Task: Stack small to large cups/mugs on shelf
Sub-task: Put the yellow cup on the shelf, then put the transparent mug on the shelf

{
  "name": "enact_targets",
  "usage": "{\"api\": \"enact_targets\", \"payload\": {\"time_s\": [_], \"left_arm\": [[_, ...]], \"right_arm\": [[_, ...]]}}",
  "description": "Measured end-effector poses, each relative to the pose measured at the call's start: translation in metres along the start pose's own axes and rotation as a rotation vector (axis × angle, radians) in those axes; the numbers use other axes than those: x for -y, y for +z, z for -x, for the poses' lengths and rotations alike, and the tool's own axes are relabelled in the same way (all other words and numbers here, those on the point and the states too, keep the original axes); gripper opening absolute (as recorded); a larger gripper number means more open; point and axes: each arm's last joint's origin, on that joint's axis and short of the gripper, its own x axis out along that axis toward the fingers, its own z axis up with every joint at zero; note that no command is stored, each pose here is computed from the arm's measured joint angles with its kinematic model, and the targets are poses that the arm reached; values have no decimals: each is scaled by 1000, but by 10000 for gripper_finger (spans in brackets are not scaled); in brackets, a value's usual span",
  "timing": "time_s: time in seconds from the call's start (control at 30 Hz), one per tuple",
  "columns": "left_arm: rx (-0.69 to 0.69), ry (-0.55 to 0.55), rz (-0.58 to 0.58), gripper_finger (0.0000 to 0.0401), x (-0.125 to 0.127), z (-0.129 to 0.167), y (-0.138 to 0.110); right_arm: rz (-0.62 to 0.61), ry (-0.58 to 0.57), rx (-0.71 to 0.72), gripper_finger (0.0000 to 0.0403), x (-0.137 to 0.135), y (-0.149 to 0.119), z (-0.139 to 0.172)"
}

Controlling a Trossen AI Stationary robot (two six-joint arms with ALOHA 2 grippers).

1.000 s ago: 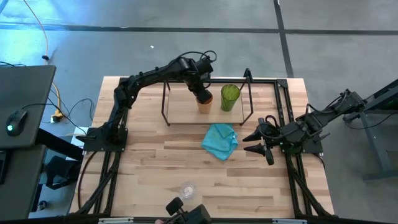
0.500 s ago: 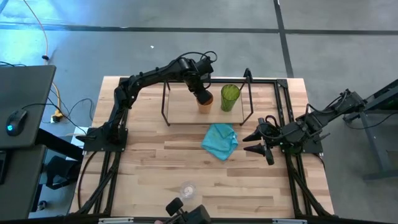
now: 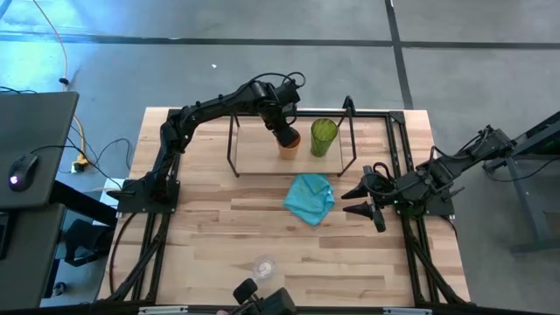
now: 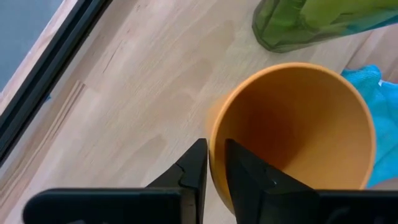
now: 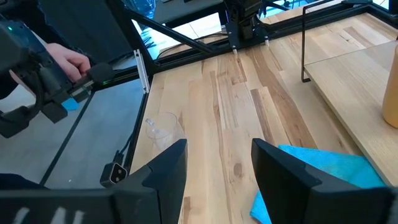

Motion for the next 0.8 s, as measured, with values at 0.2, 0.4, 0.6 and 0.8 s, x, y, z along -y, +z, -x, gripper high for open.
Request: {"api": "enact_targets", "payload": {"time_s": [0.2,0.4,0.6,0.8], "left_arm": [[-4,2,0,47,0,0,0],[-16,29,0,47,-1,2,-2],[38,32,-6,47,-1,22,-4],[89,24,-11,47,0,44,-7]], "right_arm": [[0,0,0,172,0,0,0],[0,0,0,172,0,0,0],[0,0,0,172,0,0,0],[0,0,0,172,0,0,0]]}}
